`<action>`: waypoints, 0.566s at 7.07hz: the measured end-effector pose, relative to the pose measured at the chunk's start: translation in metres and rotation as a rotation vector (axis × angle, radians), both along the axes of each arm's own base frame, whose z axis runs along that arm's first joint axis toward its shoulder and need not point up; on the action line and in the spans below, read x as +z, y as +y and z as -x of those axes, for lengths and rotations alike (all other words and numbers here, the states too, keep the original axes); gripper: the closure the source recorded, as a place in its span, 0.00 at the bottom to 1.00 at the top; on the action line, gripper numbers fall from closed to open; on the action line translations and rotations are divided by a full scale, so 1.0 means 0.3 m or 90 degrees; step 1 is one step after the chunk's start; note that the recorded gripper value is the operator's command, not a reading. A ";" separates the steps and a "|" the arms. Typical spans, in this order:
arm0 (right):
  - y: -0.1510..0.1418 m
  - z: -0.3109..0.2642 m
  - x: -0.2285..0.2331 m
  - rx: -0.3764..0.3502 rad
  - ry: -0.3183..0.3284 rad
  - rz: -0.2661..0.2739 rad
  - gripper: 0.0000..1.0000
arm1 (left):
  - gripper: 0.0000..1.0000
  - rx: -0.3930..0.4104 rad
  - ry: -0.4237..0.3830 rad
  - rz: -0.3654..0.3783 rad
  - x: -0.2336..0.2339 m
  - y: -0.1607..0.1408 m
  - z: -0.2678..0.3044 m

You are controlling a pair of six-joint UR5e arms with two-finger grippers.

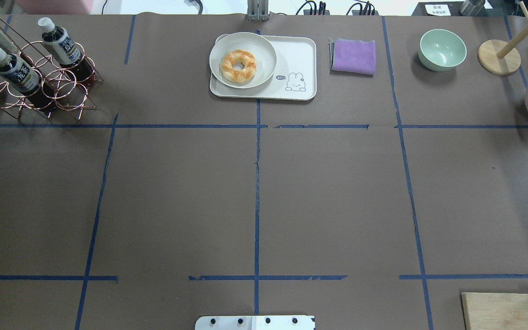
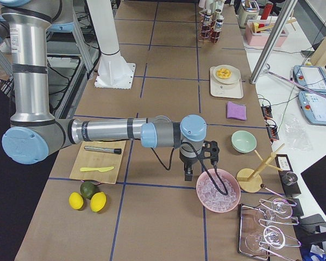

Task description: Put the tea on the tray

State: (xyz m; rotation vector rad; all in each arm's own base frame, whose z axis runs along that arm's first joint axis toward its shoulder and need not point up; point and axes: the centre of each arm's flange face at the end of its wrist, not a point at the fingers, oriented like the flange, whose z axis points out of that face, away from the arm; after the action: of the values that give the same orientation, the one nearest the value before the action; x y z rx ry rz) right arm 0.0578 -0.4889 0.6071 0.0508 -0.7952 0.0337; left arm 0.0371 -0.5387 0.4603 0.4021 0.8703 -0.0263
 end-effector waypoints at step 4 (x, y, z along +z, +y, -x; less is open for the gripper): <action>-0.025 0.013 0.007 -0.006 0.007 -0.065 0.00 | 0.01 -0.113 -0.043 -0.091 -0.016 -0.027 -0.173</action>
State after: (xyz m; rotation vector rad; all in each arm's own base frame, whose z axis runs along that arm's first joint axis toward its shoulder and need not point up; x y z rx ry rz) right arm 0.0540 -0.4965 0.6091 0.1448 -0.7861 -0.0157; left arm 0.0891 -0.5467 0.4556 0.6097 0.7703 -0.1146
